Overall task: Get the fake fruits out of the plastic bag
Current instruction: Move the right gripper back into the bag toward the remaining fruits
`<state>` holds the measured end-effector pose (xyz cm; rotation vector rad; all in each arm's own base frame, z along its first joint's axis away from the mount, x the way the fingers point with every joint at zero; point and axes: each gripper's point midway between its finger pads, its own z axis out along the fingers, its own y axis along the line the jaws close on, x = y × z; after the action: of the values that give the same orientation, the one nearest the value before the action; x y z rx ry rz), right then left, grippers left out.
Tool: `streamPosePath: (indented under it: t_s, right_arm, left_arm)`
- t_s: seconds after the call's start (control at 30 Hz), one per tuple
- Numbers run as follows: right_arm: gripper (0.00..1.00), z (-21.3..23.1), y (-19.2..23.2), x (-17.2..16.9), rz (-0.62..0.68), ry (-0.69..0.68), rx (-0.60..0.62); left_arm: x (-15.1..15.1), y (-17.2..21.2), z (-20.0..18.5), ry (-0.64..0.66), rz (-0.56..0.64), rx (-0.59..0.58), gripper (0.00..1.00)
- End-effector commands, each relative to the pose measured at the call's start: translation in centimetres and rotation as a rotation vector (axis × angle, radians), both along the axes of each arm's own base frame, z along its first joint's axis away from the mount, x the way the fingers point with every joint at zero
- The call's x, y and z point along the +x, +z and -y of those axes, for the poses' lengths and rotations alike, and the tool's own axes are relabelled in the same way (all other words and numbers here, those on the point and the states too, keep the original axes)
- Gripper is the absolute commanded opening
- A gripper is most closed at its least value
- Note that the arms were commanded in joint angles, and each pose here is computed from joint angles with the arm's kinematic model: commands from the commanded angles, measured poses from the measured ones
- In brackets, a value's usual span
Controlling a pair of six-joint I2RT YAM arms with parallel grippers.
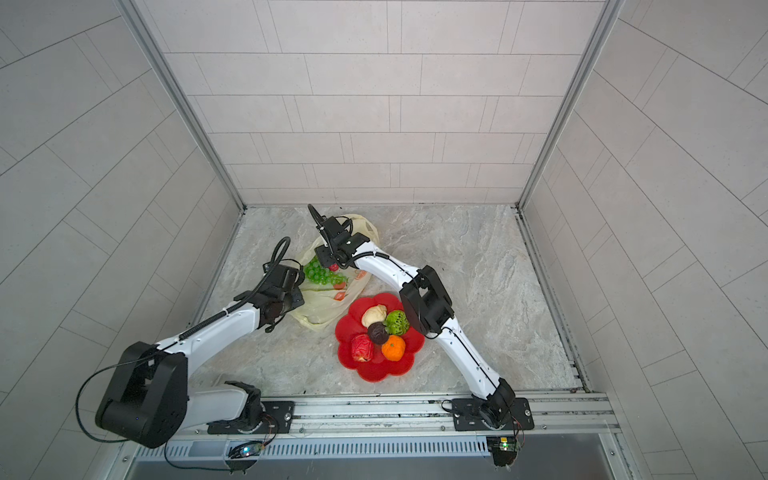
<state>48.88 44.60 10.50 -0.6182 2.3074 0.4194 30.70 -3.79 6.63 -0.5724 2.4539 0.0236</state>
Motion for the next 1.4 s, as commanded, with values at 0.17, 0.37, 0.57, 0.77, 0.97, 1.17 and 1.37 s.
streamPosePath:
  t_s: [0.17, 0.37, 0.57, 0.77, 0.97, 1.17, 1.37]
  right_arm:
    - [0.66, 0.5, -1.5, 1.1, -0.008, -0.013, -0.047]
    - [0.66, 0.1, -3.2, 1.9, 0.002, -0.003, -0.050]
    - [0.65, 0.0, -4.2, 2.1, -0.013, 0.003, -0.048]
    - [0.60, 0.3, -5.1, 2.4, -0.031, -0.013, -0.065]
    - [0.53, 0.4, -4.4, 2.1, -0.043, -0.009, -0.057]
    - [0.52, 0.6, -2.1, 1.6, -0.050, -0.027, -0.039]
    - [0.52, 0.6, 0.5, 0.8, -0.042, -0.003, -0.027]
  left_arm:
    - [0.3, 0.7, 0.0, -0.004, 0.011, 0.005, 0.00]
    - [0.3, 0.8, 0.0, -0.005, 0.019, 0.004, 0.00]
    - [0.3, 0.8, 0.0, -0.003, 0.018, 0.006, 0.00]
    - [0.3, 0.5, -0.1, 0.000, 0.004, 0.011, 0.00]
    - [0.3, 0.5, 0.0, -0.001, 0.003, 0.010, 0.00]
    - [0.4, 0.3, 0.0, -0.002, -0.007, 0.014, 0.00]
    - [0.5, 0.3, 0.1, -0.008, -0.007, 0.007, 0.00]
